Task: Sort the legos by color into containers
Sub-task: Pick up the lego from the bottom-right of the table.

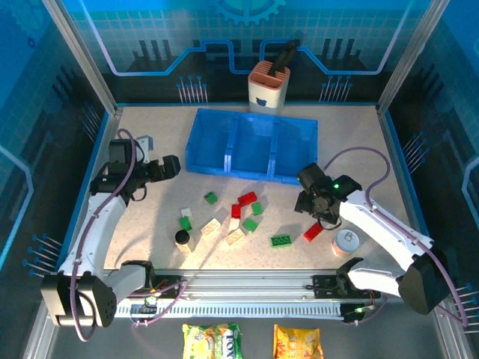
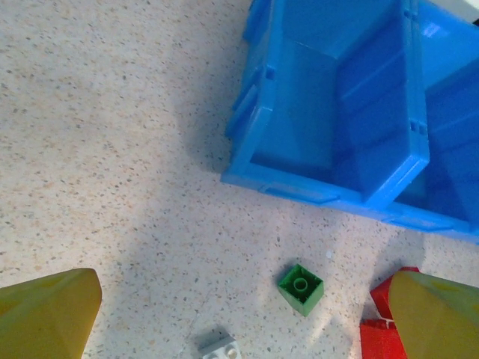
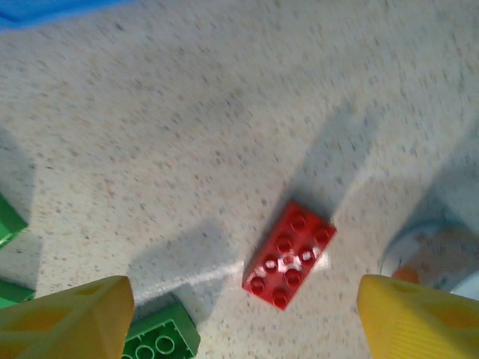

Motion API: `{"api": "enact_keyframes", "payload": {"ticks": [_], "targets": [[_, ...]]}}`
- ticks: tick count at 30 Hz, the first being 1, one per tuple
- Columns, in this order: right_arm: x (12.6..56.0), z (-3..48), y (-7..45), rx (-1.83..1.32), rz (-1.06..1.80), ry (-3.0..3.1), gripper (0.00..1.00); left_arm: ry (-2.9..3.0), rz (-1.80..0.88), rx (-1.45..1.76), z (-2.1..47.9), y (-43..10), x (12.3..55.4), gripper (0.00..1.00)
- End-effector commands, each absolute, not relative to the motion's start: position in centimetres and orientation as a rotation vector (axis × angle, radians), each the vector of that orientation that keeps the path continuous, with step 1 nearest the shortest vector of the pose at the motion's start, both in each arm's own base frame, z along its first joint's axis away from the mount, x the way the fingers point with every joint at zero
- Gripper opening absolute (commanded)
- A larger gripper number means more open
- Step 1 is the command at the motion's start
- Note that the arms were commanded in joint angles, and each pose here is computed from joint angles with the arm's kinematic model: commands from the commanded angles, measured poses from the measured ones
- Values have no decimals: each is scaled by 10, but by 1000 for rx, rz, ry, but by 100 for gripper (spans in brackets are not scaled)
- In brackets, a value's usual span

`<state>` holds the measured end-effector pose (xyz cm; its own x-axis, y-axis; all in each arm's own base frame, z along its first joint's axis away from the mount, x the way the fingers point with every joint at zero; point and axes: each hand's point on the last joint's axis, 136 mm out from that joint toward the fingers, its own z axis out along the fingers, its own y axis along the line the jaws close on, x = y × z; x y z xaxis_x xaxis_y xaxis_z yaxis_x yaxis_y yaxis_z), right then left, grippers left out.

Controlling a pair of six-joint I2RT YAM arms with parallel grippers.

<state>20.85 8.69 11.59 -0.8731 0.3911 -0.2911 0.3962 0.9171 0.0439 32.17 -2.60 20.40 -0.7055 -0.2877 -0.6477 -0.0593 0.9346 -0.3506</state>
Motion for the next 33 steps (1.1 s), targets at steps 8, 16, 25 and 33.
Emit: {"api": "enact_keyframes", "payload": {"ticks": [8, 16, 25, 33], "targets": [[171, 77, 82, 952, -144, 2796, 70, 2344, -399, -176, 199, -30, 316, 99], [176, 49, 96, 1004, -65, 2806, 67, 2347, -389, -177, 198, -28, 316, 99], [179, 28, 100, 1017, -93, 2837, 67, 2350, -379, -178, 197, -27, 314, 99], [174, 26, 88, 1060, -127, 2827, 67, 2354, -375, -183, 196, -26, 314, 99]]}}
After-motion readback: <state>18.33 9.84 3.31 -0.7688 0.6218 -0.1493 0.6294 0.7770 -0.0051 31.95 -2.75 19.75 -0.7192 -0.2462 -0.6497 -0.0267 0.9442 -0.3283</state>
